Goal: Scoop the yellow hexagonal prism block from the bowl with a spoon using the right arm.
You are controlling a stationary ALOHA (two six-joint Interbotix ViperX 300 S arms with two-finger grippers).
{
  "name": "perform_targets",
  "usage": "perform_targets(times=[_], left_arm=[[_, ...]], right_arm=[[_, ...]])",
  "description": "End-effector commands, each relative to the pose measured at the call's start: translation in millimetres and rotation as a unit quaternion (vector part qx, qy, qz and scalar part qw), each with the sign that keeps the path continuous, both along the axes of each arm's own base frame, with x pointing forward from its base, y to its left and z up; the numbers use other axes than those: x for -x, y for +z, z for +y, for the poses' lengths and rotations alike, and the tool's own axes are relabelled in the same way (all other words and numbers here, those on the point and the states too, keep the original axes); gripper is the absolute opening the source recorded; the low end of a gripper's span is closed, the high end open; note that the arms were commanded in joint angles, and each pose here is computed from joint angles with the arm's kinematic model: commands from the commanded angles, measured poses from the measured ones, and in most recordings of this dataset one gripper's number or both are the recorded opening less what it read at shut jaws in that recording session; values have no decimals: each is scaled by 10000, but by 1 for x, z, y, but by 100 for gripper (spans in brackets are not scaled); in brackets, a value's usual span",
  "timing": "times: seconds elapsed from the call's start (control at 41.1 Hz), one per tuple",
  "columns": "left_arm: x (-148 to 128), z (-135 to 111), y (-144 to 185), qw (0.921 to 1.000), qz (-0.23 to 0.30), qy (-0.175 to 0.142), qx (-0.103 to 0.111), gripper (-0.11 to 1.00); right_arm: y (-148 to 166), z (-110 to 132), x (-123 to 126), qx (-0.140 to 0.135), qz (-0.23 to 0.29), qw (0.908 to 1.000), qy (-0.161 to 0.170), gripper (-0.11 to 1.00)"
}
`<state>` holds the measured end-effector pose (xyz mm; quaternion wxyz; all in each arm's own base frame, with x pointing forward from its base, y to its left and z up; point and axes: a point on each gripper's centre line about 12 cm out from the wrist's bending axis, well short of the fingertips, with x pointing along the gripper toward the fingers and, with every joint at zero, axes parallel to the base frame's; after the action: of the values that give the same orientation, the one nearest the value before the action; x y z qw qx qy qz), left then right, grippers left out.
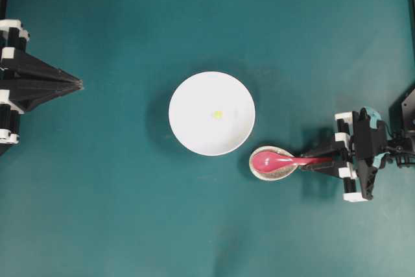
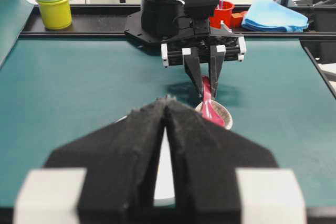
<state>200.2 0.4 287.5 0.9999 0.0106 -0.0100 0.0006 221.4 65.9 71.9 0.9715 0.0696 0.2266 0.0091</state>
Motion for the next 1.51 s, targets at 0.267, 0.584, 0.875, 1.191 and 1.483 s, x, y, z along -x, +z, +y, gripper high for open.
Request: perform_targets(times=[0.267,0.584,0.875,1.191,1.483], left_arm=[[-2,0,7,10000,-84,-3,-15,6],[-2,0,7,10000,-84,-3,-15,6],[-2,0,7,10000,-84,-4,-8,6],[-2,0,8,9999,-100,-4,-8,6],[-2,0,7,10000,-92,-4,15,6]], right_arm=[[3,4,-4,-175,-32,9998,-21,22],[9,0,4,-225,-108,9997,-31,37],[14,1,6,-206,-375,9991,41,37],[16,1,7,-185,-509,9985,69,37],[17,2,5,-192,-507,9985,69,37]])
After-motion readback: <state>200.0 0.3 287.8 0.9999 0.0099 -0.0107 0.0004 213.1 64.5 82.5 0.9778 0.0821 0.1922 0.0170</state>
